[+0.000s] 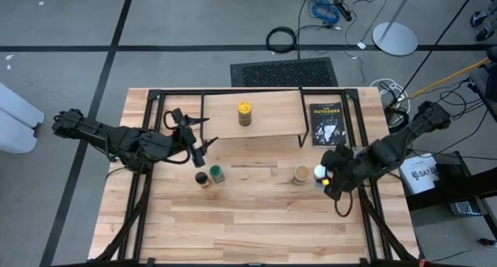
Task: Shelf spices
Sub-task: Remove the white seasoning bottle from the shelf
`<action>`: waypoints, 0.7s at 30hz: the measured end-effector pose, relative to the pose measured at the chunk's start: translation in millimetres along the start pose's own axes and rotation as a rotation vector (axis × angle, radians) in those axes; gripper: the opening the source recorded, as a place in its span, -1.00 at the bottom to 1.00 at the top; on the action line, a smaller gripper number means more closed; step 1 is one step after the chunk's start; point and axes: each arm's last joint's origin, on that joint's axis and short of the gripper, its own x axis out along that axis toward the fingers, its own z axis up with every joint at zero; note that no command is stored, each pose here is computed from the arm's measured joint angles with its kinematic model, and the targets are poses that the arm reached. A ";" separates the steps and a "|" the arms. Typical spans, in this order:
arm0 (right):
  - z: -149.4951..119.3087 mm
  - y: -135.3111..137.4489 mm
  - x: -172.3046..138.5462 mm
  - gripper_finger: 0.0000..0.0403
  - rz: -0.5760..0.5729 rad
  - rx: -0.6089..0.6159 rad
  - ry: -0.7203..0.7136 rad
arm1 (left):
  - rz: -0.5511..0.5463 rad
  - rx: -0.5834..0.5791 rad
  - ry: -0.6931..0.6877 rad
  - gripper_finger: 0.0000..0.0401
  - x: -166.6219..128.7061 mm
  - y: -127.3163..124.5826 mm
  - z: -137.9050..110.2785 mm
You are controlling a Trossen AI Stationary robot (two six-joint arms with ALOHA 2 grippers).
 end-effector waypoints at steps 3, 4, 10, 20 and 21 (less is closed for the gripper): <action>-10.4 3.6 12.6 -0.08 -0.003 0.015 -0.041 | -0.005 -0.003 -0.009 0.55 0.0 0.0 1.0; -13.7 4.1 16.5 -0.08 -0.011 0.017 -0.051 | -0.005 0.005 -0.013 0.55 0.0 0.0 1.6; -32.5 5.2 37.0 -0.08 -0.071 0.019 -0.055 | 0.000 0.013 -0.049 0.55 -0.2 0.7 6.1; -47.2 11.9 60.7 -0.07 -0.162 -0.003 -0.102 | 0.007 0.021 -0.075 0.55 -0.2 1.5 9.5; -47.9 12.6 63.4 -0.07 -0.173 -0.006 -0.100 | 0.007 0.021 -0.075 0.55 -0.2 1.6 9.5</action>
